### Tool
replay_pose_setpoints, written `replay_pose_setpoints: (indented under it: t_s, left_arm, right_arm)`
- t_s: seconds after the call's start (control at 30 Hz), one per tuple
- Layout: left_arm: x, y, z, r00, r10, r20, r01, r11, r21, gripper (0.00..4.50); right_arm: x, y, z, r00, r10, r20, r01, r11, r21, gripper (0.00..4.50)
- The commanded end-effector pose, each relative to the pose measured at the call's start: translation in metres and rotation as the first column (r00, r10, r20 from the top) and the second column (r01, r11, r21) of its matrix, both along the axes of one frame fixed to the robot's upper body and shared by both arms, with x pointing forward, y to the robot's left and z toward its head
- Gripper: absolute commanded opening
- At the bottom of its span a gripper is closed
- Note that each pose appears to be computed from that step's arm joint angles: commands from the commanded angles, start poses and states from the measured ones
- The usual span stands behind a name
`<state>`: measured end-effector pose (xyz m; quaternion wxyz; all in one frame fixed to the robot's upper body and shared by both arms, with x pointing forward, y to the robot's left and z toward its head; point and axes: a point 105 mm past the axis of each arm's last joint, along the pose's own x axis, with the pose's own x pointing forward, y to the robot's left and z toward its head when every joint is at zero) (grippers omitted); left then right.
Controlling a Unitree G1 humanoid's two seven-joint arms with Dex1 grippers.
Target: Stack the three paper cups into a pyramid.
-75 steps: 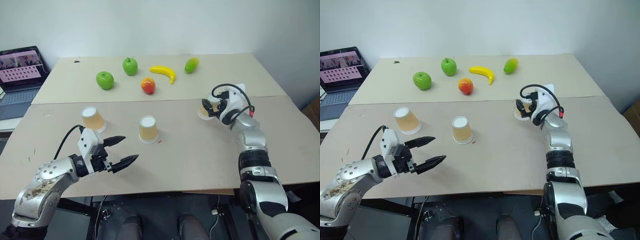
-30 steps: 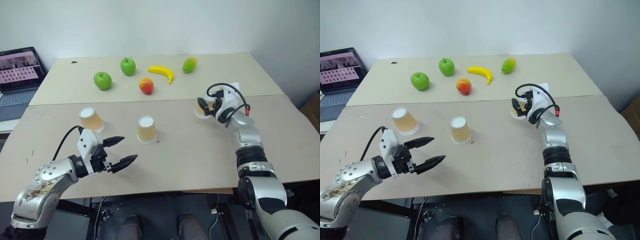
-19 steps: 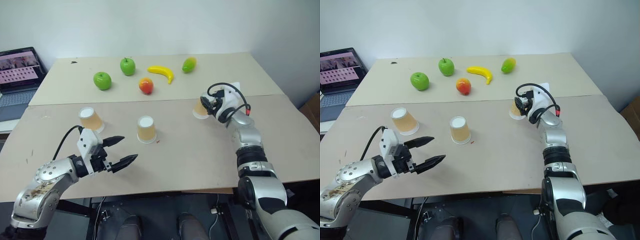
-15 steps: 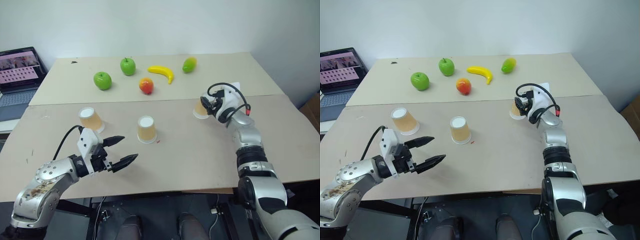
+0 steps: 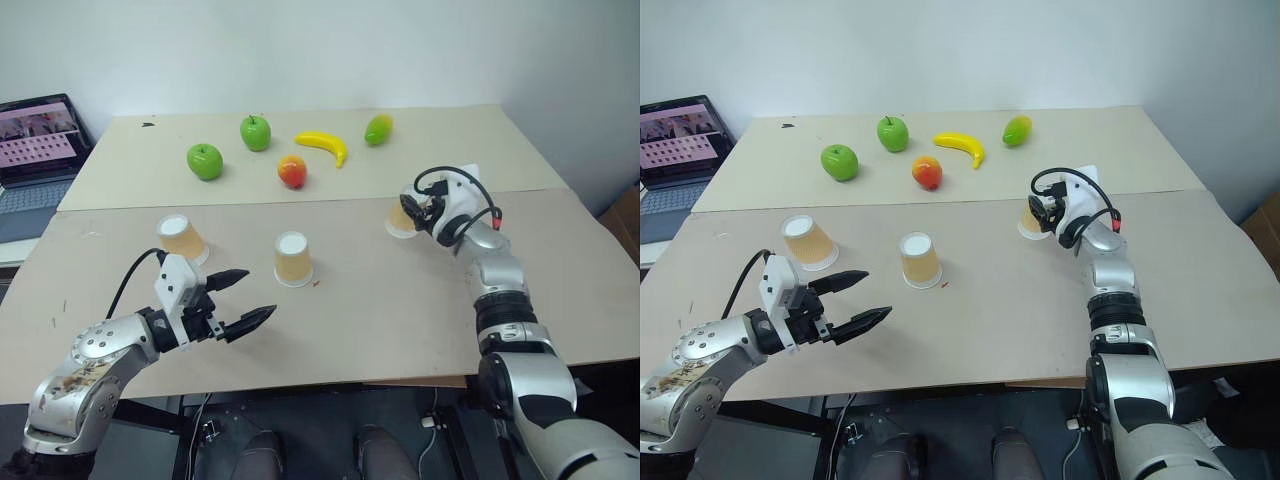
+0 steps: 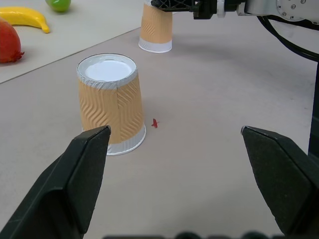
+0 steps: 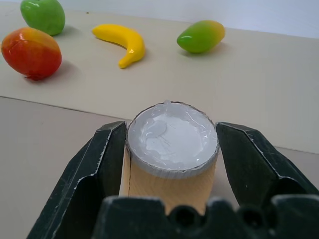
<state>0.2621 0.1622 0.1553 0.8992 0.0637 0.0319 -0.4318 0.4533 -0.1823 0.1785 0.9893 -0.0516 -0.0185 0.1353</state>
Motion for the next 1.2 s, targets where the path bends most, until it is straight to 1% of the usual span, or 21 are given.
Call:
replay_pose_setpoints:
  t_s: [0.03, 0.17, 0.3, 0.47, 0.6, 0.7, 0.77, 0.83, 0.93, 1.03, 1.1, 1.13, 1.17, 1.2]
  left_arm:
    - [-0.003, -0.003, 0.011, 0.999, -0.012, 0.046, 0.011, 1.0, 0.005, 4.5]
    - [-0.003, -0.002, 0.011, 0.999, -0.009, 0.043, 0.009, 1.0, 0.005, 4.5]
    - [-0.004, -0.002, 0.01, 0.999, -0.008, 0.04, 0.007, 1.0, 0.005, 4.5]
    - [-0.004, -0.003, 0.009, 0.999, -0.008, 0.036, 0.008, 1.0, 0.006, 4.5]
    - [-0.003, -0.004, 0.008, 0.999, -0.011, 0.033, 0.011, 1.0, 0.005, 4.5]
    - [-0.003, -0.004, 0.008, 0.999, -0.015, 0.034, 0.014, 1.0, 0.005, 4.5]
    - [-0.003, -0.005, 0.008, 0.999, -0.016, 0.035, 0.016, 1.0, 0.004, 4.5]
    - [-0.002, -0.005, 0.008, 0.999, -0.016, 0.037, 0.016, 1.0, 0.004, 4.5]
    - [-0.003, -0.005, 0.008, 0.999, -0.015, 0.038, 0.014, 1.0, 0.007, 4.5]
    - [-0.004, -0.004, 0.008, 0.999, -0.012, 0.037, 0.012, 1.0, 0.008, 4.5]
    - [-0.005, -0.004, 0.008, 0.999, -0.008, 0.035, 0.008, 1.0, 0.008, 4.5]
    - [-0.005, -0.003, 0.008, 0.999, -0.006, 0.034, 0.006, 1.0, 0.009, 4.5]
    - [-0.005, -0.003, 0.007, 0.999, -0.005, 0.033, 0.004, 1.0, 0.01, 4.5]
    - [-0.006, -0.002, 0.007, 0.999, -0.003, 0.032, 0.003, 1.0, 0.011, 4.5]
  right_arm:
    - [0.0, 0.006, -0.001, 1.0, 0.011, 0.007, -0.011, 1.0, -0.013, 3.35]
    - [0.001, 0.009, 0.003, 1.0, 0.016, 0.017, -0.016, 1.0, -0.012, 3.35]
    - [-0.001, 0.009, 0.024, 0.997, 0.035, 0.07, -0.033, 0.999, -0.024, 3.35]
    - [-0.009, 0.016, 0.061, 0.977, 0.166, 0.131, -0.155, 0.983, -0.094, 3.35]
    - [-0.018, 0.028, 0.08, 0.941, 0.308, 0.138, -0.294, 0.949, -0.11, 3.35]
    - [-0.027, 0.042, 0.086, 0.889, 0.442, 0.117, -0.424, 0.894, -0.146, 3.35]
    - [-0.028, 0.046, 0.083, 0.875, 0.475, 0.094, -0.454, 0.872, -0.184, 3.35]
    - [-0.022, 0.041, 0.08, 0.887, 0.456, 0.078, -0.433, 0.878, -0.202, 3.35]
    - [-0.008, 0.025, 0.072, 0.931, 0.362, 0.049, -0.343, 0.913, -0.222, 3.35]
    - [-0.002, 0.012, 0.067, 0.954, 0.297, 0.048, -0.28, 0.935, -0.217, 3.35]
    - [-0.002, 0.001, 0.067, 0.965, 0.257, 0.061, -0.24, 0.95, -0.198, 3.85]
    - [-0.002, -0.002, 0.067, 0.967, 0.245, 0.066, -0.228, 0.955, -0.191, 4.02]
    - [-0.004, -0.008, 0.065, 0.973, 0.222, 0.069, -0.207, 0.961, -0.183, 4.36]
    - [-0.006, -0.012, 0.064, 0.975, 0.211, 0.07, -0.196, 0.965, -0.174, 4.44]
